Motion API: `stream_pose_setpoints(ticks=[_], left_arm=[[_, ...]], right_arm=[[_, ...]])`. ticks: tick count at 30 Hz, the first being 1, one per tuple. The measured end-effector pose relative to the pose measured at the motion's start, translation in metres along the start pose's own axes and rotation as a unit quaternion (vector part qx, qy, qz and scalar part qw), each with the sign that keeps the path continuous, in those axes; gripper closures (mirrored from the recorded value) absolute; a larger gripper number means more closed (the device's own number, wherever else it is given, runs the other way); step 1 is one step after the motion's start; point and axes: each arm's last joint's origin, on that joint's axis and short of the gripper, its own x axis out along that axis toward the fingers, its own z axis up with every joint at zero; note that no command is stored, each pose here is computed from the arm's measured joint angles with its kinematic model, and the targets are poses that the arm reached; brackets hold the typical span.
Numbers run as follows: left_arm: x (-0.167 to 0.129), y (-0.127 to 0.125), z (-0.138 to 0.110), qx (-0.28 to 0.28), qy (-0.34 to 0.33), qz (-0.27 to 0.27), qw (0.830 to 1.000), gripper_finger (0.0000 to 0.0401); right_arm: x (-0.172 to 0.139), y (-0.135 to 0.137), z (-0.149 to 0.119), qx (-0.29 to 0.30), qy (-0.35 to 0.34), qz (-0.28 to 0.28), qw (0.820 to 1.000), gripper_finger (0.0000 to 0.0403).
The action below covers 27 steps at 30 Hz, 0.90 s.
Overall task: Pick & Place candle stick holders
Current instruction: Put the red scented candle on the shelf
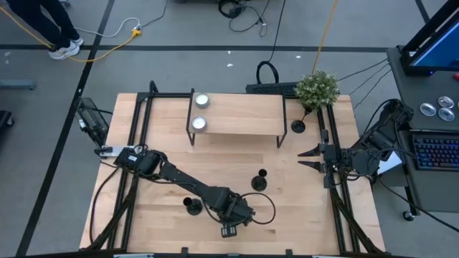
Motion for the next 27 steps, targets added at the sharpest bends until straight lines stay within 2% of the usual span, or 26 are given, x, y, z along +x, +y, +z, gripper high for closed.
stream_pose_setpoints(ticks=[5,13,20,27], left_arm=[[-0.005,0.004,0.003,-0.004,-0.004,-0.001,1.000,0.0397],[-0.038,0.010,0.007,-0.012,-0.043,-0.003,0.999,0.0399],[-0.094,0.028,0.005,-0.037,-0.099,0.032,0.994,0.0400],[-0.160,0.068,0.002,-0.097,-0.180,0.090,0.975,0.0400]], right_arm=[[0.000,0.000,0.000,0.000,0.000,0.000,1.000,0.0314],[0.000,0.000,0.000,0.000,0.000,0.000,1.000,0.0314],[0.000,0.000,0.000,-0.001,0.000,0.000,1.000,0.0314],[0.000,0.000,0.000,-0.005,0.000,0.001,1.000,0.0314]])
